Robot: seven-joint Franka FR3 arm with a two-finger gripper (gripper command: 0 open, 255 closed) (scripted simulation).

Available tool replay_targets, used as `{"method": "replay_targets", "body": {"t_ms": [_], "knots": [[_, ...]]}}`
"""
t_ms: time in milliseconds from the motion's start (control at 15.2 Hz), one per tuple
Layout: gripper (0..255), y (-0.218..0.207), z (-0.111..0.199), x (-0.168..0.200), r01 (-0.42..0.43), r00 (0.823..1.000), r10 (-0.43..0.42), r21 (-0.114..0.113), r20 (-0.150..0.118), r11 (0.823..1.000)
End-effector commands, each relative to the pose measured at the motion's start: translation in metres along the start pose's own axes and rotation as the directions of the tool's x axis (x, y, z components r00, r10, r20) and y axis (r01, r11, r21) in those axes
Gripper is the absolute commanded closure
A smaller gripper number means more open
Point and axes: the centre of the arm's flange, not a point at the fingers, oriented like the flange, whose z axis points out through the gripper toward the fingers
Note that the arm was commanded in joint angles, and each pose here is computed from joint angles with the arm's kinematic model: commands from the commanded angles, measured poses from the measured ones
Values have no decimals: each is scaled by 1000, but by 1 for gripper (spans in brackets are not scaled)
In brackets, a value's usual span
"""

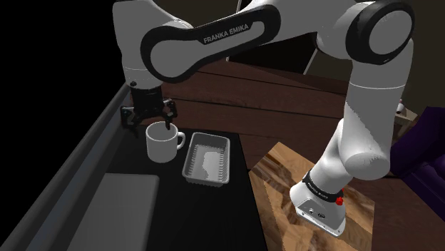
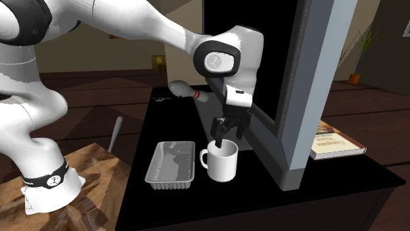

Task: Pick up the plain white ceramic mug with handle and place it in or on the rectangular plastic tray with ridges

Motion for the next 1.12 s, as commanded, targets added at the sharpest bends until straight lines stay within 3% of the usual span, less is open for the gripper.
{"method": "replay_targets", "body": {"t_ms": [0,132,660,726,1056], "knots": [[0,-10,25,3,0,1000,0,45,-10,999],[0,-11,39,3,0,1000,0,45,-10,999],[0,-11,39,3,0,1000,0,45,-10,999],[255,-11,39,3,0,1000,0,45,-10,999],[255,-11,39,3,0,1000,0,45,-10,999]]}}
